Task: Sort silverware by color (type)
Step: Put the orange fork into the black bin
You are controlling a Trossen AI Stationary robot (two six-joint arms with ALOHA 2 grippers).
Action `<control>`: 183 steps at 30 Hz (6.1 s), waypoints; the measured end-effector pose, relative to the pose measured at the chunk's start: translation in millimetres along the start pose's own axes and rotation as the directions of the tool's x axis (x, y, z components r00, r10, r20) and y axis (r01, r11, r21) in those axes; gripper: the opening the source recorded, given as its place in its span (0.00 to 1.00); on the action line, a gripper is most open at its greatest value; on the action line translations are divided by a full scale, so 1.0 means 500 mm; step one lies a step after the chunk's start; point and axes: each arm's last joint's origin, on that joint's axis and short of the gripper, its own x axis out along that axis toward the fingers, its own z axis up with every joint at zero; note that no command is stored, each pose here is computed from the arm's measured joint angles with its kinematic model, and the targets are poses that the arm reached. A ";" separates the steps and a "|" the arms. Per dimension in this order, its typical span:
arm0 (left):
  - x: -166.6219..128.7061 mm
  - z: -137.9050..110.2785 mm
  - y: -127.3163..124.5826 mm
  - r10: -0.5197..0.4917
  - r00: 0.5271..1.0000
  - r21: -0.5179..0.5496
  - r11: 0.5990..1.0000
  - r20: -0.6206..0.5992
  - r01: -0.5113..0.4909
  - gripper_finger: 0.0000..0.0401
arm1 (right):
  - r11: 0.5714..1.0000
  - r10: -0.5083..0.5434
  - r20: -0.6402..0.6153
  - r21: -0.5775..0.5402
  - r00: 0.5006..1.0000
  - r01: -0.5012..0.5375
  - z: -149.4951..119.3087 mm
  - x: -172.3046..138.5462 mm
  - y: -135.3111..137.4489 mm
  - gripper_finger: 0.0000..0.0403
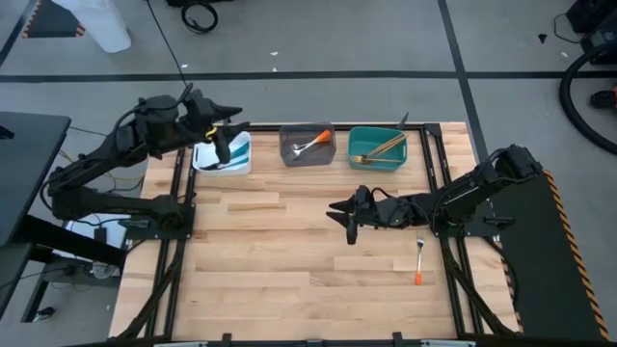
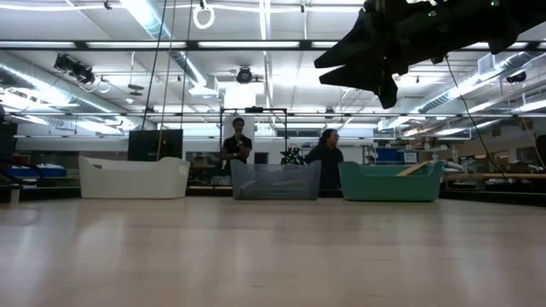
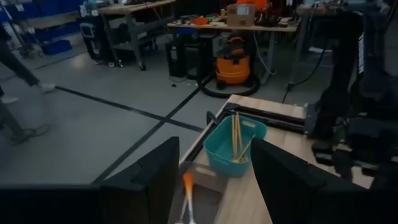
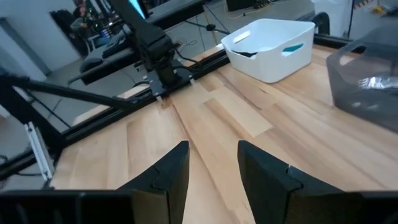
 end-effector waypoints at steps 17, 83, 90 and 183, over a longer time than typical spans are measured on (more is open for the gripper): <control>-0.033 0.015 -0.087 -0.214 0.967 0.078 0.976 0.136 0.205 0.52 | 0.984 0.175 0.046 0.003 0.983 -0.176 0.063 -0.035 0.004 0.36; 0.061 -0.233 -0.187 -0.331 0.938 0.277 0.915 0.100 0.293 0.52 | 0.654 -0.214 -0.976 -0.179 -0.047 0.735 0.015 -0.117 0.008 0.33; 0.061 -0.233 -0.187 -0.331 0.938 0.276 0.915 0.100 0.293 0.52 | 0.610 -0.260 -0.956 -0.269 -0.133 0.746 -0.033 -0.149 -0.012 0.31; 0.062 -0.245 -0.187 -0.331 0.943 0.334 0.893 0.034 0.302 0.52 | 0.581 -0.181 -0.962 0.065 0.207 0.811 -0.164 -0.226 -0.054 0.03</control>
